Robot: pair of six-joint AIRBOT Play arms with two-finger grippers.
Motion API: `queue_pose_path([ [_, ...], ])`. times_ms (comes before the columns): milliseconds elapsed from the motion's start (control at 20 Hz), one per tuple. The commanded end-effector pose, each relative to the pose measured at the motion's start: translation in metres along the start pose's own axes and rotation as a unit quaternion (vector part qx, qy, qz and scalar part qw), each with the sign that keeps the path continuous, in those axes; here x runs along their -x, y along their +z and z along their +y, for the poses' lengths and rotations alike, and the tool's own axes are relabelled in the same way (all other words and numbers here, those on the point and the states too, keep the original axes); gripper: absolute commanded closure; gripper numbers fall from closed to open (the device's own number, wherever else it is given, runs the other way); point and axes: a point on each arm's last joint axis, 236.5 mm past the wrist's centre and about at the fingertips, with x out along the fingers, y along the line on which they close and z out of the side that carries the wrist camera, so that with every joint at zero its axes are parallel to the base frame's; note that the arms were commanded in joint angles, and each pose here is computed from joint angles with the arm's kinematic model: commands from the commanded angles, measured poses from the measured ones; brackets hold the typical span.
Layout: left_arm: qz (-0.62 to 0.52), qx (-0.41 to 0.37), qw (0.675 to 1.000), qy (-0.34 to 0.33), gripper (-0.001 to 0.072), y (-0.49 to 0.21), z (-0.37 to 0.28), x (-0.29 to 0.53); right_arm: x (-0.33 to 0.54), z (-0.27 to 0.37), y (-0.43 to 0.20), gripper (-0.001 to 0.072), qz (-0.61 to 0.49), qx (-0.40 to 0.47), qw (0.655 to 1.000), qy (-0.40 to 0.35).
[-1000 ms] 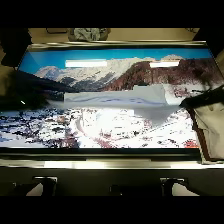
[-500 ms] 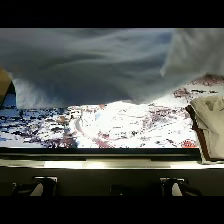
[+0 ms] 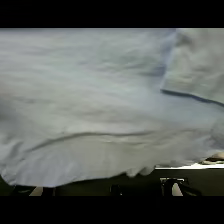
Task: Fold the shirts.
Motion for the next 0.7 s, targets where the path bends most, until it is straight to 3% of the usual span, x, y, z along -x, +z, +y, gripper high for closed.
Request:
queue_pose_path([
  [0, 0.166, 0.001, 0.986, 0.018, 0.0678, -0.106, 0.031, -0.093, -0.082, 0.047, -0.115, 0.0662, 0.209, -0.043, 0.966, 0.149],
  [100, 0.287, 0.014, 0.958, 0.025, 0.0678, -0.203, 0.051, -0.149, -0.134, 0.092, -0.199, 0.0662, 0.339, -0.067, 0.904, 0.252],
  [250, 0.444, 0.027, 0.895, 0.028, 0.0678, -0.351, 0.076, -0.199, -0.209, 0.17, -0.289, 0.0662, 0.428, -0.077, 0.837, 0.332],
  [450, 0.511, 0.059, 0.857, 0.03, 0.0678, -0.459, 0.092, -0.253, -0.323, 0.244, -0.337, 0.0661, 0.379, -0.122, 0.86, 0.319],
  [650, 0.49, 0.081, 0.868, 0.027, 0.0678, -0.487, 0.097, -0.303, -0.383, 0.26, -0.348, 0.066, 0.325, -0.195, 0.886, 0.268],
])
